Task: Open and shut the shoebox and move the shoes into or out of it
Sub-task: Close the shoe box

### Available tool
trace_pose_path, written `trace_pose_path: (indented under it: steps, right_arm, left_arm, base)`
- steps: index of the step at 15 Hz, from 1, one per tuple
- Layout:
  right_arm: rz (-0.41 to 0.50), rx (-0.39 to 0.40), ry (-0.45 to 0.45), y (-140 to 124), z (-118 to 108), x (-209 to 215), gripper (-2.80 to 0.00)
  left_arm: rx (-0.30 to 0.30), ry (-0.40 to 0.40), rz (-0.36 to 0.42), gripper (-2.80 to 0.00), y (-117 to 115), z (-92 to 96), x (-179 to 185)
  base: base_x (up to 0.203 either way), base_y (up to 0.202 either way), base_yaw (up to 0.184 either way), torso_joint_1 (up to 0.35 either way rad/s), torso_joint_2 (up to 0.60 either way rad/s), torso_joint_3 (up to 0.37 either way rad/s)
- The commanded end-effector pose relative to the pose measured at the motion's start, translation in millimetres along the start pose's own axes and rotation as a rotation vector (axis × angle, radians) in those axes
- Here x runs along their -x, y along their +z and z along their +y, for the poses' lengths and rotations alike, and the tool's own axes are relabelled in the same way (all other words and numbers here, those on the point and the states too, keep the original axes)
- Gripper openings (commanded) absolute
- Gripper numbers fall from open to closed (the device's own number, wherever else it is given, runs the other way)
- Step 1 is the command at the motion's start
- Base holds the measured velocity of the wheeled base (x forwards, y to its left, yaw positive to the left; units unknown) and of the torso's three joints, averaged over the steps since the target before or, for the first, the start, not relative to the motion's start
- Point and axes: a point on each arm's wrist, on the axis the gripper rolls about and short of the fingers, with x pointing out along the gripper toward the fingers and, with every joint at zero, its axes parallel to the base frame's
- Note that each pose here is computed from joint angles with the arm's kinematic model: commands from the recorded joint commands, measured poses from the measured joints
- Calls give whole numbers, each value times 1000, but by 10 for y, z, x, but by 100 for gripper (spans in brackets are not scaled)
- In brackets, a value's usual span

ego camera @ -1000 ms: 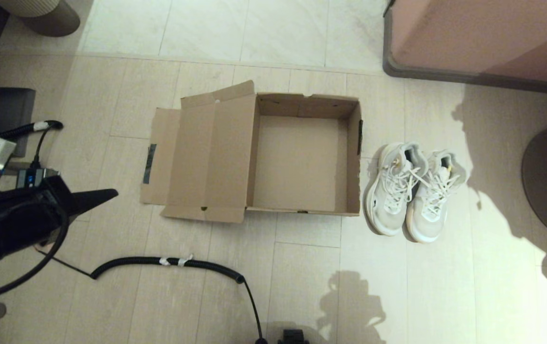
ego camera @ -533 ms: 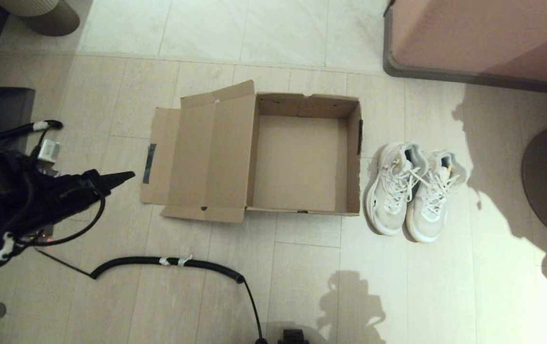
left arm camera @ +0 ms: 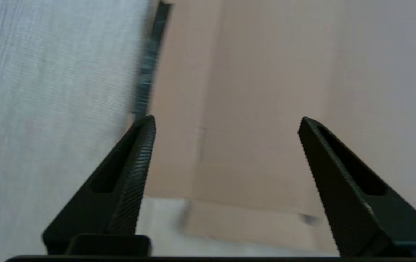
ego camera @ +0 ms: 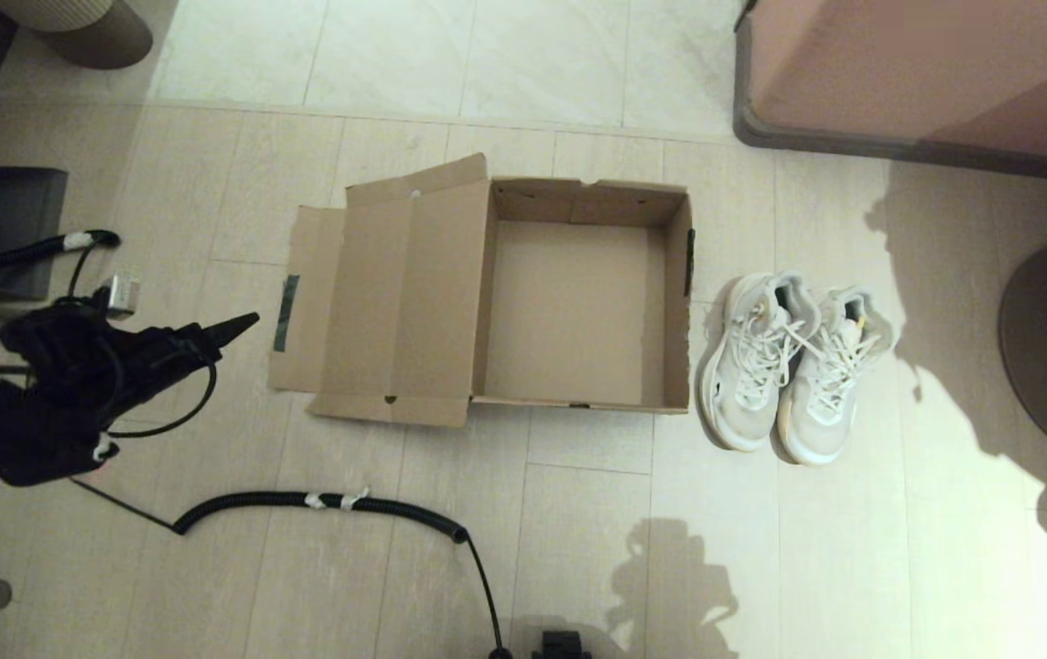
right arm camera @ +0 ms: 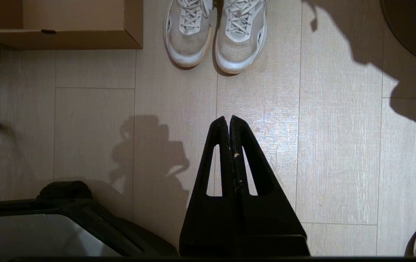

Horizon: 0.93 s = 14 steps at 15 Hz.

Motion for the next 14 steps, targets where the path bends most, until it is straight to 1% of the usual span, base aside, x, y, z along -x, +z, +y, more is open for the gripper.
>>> trace_pose_path:
  steps: [1, 2, 4, 7, 10, 11, 12, 14]
  right_arm:
    - [3, -1, -1, -4, 0, -3, -280]
    - [2, -3, -3, -4, -1, -2, -280]
    - [2, -1, -1, 1, 0, -1, -280]
    - [2, -1, -1, 1, 0, -1, -280]
    - [2, -1, -1, 1, 0, -1, -280]
    - [1, -3, -2, 0, -1, -1, -280]
    - [2, -3, -4, 1, -1, -1, -280]
    - [2, -3, -3, 1, 0, -1, -280]
  left_arm:
    - [19, 8, 21, 0, -347, 291, -182]
    - [9, -3, 8, 0, -383, 358, -250]
    - [-4, -38, -5, 0, -449, 429, -365]
    - [-7, -70, -22, 0, -597, 500, -561]
    - [-8, -88, -56, 0, -671, 583, -718]
    - [-7, -90, -58, 0, -707, 613, -750]
    - [6, -91, -44, 0, -755, 607, -765]
    - [11, -93, -38, 0, -784, 606, -773]
  base:
    - [0, 0, 0, 0, 0, 0]
    - [0, 0, 0, 0, 0, 0]
    - [0, 0, 0, 0, 0, 0]
    - [0, 0, 0, 0, 0, 0]
    - [0, 0, 0, 0, 0, 0]
    - [0, 0, 0, 0, 0, 0]
    - [0, 0, 0, 0, 0, 0]
    - [0, 0, 0, 0, 0, 0]
